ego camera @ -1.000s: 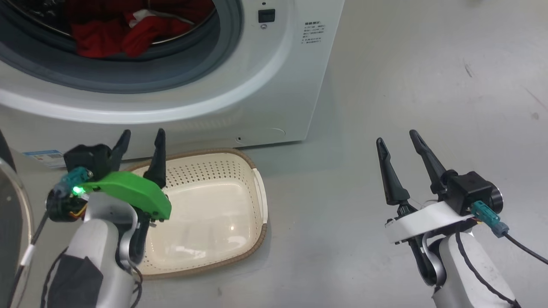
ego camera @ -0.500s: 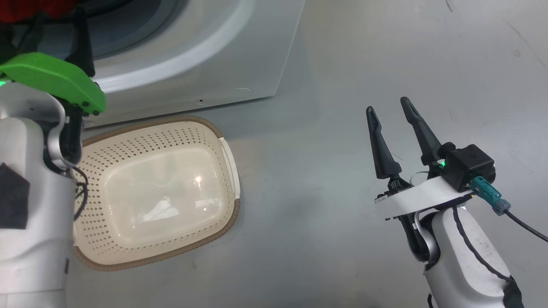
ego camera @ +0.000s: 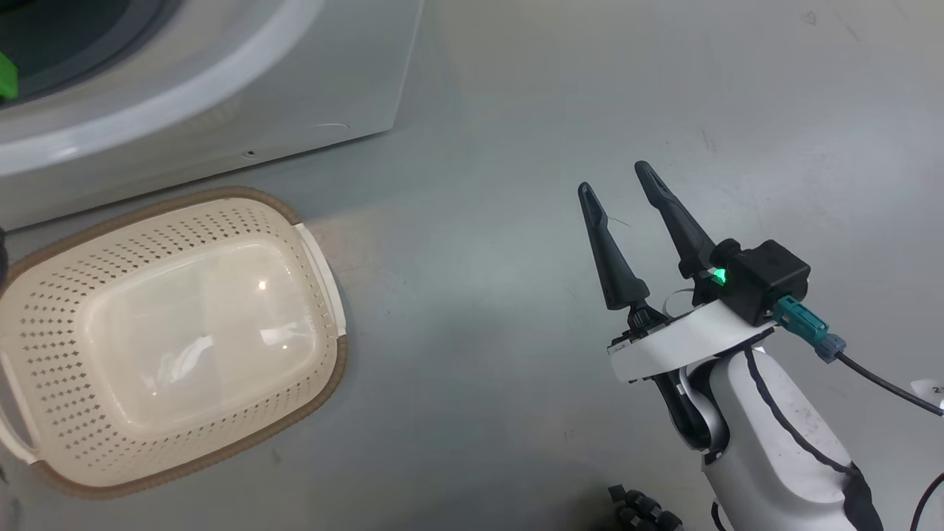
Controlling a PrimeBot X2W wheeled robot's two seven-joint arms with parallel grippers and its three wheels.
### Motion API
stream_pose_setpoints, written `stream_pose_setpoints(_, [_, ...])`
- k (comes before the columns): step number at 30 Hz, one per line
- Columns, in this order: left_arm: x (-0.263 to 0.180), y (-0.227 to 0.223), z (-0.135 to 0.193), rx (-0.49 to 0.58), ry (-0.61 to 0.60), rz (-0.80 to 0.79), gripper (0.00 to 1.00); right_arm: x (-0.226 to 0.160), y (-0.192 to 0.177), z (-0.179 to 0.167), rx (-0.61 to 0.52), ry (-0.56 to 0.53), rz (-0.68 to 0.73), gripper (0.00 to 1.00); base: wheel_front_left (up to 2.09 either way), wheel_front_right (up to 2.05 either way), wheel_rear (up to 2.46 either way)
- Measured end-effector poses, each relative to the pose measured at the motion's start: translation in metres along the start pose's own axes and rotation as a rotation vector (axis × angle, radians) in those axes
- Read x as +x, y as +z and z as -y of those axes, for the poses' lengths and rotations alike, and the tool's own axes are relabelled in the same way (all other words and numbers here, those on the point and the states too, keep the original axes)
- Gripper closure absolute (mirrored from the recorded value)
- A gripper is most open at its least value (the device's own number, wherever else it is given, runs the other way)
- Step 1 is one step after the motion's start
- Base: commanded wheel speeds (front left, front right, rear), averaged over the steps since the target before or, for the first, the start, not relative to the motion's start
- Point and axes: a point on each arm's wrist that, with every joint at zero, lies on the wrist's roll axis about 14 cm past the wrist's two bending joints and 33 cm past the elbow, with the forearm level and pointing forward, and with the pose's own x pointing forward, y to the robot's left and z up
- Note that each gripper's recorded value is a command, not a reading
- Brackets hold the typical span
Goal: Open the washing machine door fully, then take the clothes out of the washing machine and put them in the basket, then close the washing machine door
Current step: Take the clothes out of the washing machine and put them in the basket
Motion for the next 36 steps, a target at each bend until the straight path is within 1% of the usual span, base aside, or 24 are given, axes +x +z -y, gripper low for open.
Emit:
stream_pose_setpoints(6, [0.025, 0.004, 0.005, -0.018, -0.013, 0.006, 0.00, -0.005, -0.007, 0.012, 0.002, -0.042, -0.025, 0.00, 0.00, 0.00, 0.00])
stream_pose_setpoints(9, [0.035, -0.003, 0.003, -0.026, -0.009, -0.012, 0.00, -0.004, -0.007, 0.016, -0.006, -0.050, -0.027, 0.00, 0.00, 0.00, 0.00])
stream_pose_setpoints(15, [0.049, -0.018, -0.015, 0.008, 0.035, -0.063, 0.00, -0.006, -0.011, 0.023, -0.017, -0.076, -0.042, 0.00, 0.00, 0.00, 0.00])
stream_pose_setpoints(23, [0.051, -0.059, -0.029, 0.031, 0.089, -0.198, 0.00, -0.003, -0.014, 0.024, -0.025, -0.076, -0.051, 0.00, 0.00, 0.00, 0.00])
stream_pose_setpoints(26, [0.050, -0.065, -0.034, 0.027, 0.111, -0.225, 0.00, -0.003, -0.015, 0.023, -0.025, -0.076, -0.052, 0.00, 0.00, 0.00, 0.00])
stream_pose_setpoints(27, [0.051, -0.065, -0.035, 0.026, 0.113, -0.228, 0.02, -0.003, -0.015, 0.023, -0.025, -0.075, -0.052, 0.00, 0.00, 0.00, 0.00])
stream_pose_setpoints(28, [0.051, -0.065, -0.035, 0.025, 0.116, -0.231, 0.51, -0.003, -0.015, 0.023, -0.025, -0.077, -0.053, 0.00, 0.00, 0.00, 0.00])
stream_pose_setpoints(29, [0.051, -0.065, -0.036, 0.025, 0.120, -0.232, 0.73, -0.003, -0.015, 0.024, -0.027, -0.081, -0.053, 0.00, 0.00, 0.00, 0.00])
stream_pose_setpoints(30, [0.052, -0.064, -0.036, 0.030, 0.122, -0.232, 1.00, -0.003, -0.015, 0.024, -0.027, -0.081, -0.053, 0.00, 0.00, 0.00, 0.00])
stream_pose_setpoints(36, [0.054, -0.055, -0.036, 0.040, 0.125, -0.203, 1.00, 0.000, -0.013, 0.024, -0.030, -0.078, -0.046, 0.00, 0.00, 0.00, 0.00])
